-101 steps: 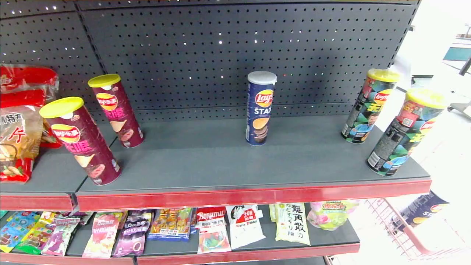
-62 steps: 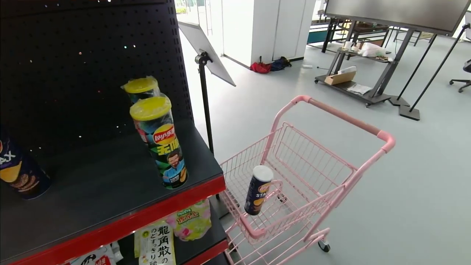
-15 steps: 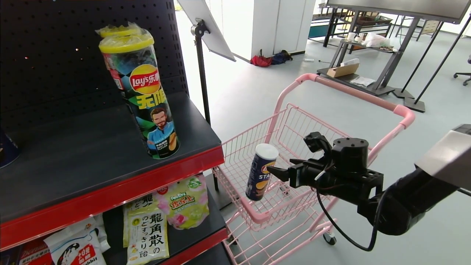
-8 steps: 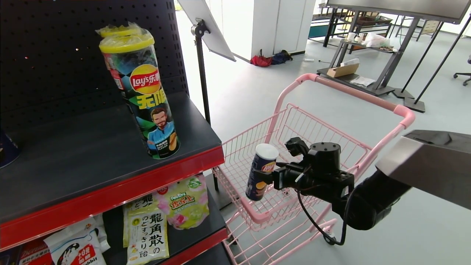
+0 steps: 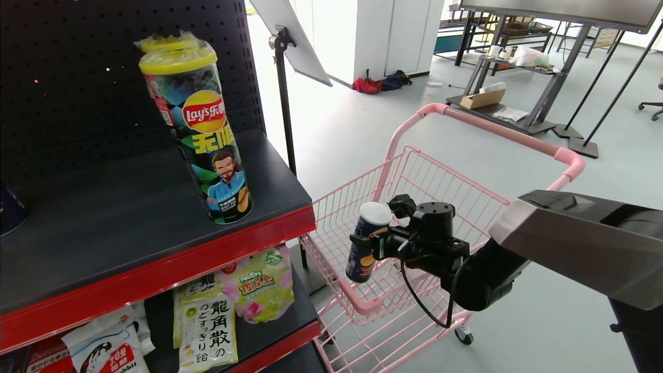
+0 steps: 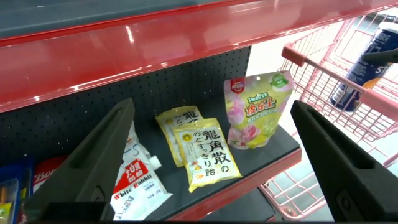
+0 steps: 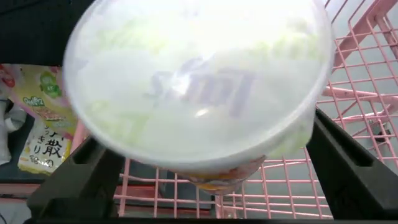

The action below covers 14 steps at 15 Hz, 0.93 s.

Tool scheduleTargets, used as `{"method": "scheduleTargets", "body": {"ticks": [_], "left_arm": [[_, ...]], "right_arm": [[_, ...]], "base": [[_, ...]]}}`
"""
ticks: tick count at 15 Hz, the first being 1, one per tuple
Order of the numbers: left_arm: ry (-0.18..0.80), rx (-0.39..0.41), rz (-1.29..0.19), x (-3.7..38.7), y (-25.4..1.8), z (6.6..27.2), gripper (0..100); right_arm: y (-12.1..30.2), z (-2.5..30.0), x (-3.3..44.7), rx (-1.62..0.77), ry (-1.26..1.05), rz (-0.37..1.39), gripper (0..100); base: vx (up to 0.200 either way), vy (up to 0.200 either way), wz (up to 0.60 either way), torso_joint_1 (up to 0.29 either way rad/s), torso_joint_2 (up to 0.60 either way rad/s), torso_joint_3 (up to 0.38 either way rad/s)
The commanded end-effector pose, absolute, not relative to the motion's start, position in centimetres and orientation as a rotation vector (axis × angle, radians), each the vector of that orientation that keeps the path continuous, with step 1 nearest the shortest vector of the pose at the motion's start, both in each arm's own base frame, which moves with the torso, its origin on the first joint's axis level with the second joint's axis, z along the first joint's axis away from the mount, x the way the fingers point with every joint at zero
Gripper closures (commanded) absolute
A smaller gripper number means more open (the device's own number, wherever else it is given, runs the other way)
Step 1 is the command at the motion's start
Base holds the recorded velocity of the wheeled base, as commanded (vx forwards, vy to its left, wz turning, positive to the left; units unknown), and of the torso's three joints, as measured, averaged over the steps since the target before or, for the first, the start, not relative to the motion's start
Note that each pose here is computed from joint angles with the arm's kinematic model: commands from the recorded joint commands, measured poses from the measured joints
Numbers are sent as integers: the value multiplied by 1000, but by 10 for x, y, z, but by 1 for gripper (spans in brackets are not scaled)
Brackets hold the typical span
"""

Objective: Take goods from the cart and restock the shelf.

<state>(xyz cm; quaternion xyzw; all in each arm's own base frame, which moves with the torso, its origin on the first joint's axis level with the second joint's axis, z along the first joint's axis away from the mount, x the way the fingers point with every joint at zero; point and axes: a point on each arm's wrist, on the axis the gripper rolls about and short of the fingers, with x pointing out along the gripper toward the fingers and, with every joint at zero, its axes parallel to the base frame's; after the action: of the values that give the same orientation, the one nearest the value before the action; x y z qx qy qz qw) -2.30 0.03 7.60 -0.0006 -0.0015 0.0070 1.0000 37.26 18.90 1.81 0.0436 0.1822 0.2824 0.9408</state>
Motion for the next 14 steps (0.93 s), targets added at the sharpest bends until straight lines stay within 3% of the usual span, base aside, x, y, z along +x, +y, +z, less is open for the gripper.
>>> {"method": "scheduleTargets", "body": {"ticks": [1,4,5,10,13,14], "left_arm": [[-3,-2,14,-23,0,76,0],[-3,-2,14,-23,0,76,0],[-3,-2,14,-23,0,76,0],[-3,-2,14,-23,0,76,0],[-3,-2,14,-23,0,76,0],[-3,-2,14,-23,0,76,0]], "right_arm": [[193,8,381,89,371,572,0],[196,5,387,91,358,567,0],[196,4,388,90,359,558,100],[196,8,390,119,346,502,100],[186,87,380,104,244,468,100],[172,135,372,73,208,451,100]], "base": [[0,0,0,0,0,0],[0,0,0,0,0,0],[0,0,0,0,0,0],[0,0,0,0,0,0],[0,0,0,0,0,0],[0,0,0,0,0,0]]}}
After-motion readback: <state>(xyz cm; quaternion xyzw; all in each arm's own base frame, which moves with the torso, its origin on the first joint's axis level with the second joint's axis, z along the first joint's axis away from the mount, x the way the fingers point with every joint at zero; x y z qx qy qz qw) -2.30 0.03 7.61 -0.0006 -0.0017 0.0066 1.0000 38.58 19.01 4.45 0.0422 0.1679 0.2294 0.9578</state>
